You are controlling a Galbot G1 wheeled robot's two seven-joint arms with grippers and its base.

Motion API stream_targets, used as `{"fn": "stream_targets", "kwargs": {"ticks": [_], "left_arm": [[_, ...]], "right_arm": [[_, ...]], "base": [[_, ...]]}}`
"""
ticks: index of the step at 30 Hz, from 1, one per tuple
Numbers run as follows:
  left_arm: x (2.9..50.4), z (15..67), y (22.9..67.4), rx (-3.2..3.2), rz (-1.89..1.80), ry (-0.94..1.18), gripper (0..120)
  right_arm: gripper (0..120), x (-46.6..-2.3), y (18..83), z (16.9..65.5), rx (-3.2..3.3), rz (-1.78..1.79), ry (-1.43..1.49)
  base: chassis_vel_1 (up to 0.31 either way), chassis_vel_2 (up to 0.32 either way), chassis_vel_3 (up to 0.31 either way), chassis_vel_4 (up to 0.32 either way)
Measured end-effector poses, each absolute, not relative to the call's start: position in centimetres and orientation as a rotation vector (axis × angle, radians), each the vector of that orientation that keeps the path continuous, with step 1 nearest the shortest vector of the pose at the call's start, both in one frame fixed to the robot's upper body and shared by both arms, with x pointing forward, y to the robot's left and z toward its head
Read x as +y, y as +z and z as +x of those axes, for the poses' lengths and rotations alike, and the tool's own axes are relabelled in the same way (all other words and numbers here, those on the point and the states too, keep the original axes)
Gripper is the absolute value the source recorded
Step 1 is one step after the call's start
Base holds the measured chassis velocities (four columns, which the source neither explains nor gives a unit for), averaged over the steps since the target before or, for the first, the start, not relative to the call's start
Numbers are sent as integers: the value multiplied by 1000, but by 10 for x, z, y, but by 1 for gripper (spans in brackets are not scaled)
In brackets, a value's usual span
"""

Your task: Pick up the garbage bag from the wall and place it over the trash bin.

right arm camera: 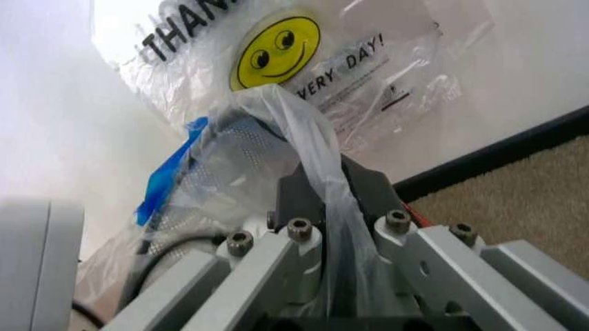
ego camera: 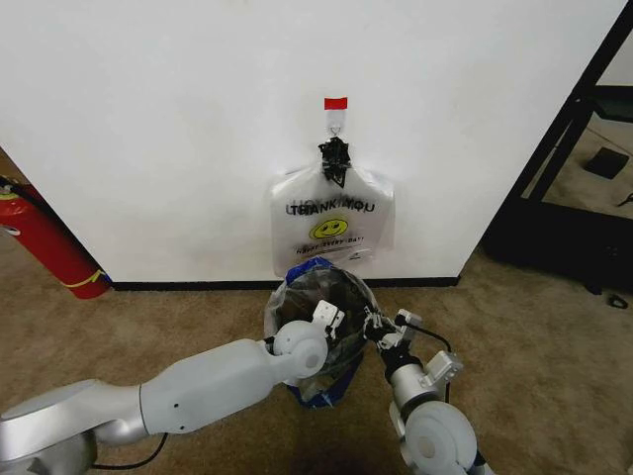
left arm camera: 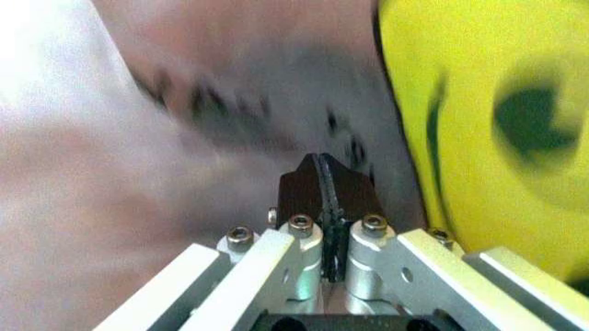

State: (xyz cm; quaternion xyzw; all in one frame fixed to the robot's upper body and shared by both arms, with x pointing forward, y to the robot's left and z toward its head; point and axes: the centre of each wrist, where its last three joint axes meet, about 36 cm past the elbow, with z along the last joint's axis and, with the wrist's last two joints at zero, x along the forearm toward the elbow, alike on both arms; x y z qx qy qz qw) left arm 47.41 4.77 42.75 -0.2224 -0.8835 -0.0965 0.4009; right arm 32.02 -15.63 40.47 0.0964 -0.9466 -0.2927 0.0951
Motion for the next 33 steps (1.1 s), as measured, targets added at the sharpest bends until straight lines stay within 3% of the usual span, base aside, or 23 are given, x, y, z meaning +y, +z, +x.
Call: {"fn": "stream_targets", "kwargs": {"ticks": [9, 20, 30, 33], "left_arm": [[36, 500, 449, -2260, -531, -185, 0], [24, 493, 422, -2228, -518, -184, 0], [39, 493, 430, -2206, -545, -213, 0], [41, 489, 434, -2163, -568, -257, 12]], "right_arm": [[1, -156, 402, 318, -2823, 299, -839], [1, -153, 405, 317, -2801, 307, -877], [1, -154, 405, 316, -2801, 304, -874], [1, -154, 405, 316, -2801, 305, -874]], "base": [[0, 0, 0, 0], [0, 0, 0, 0], [0, 0, 0, 0], [0, 0, 0, 0]]}}
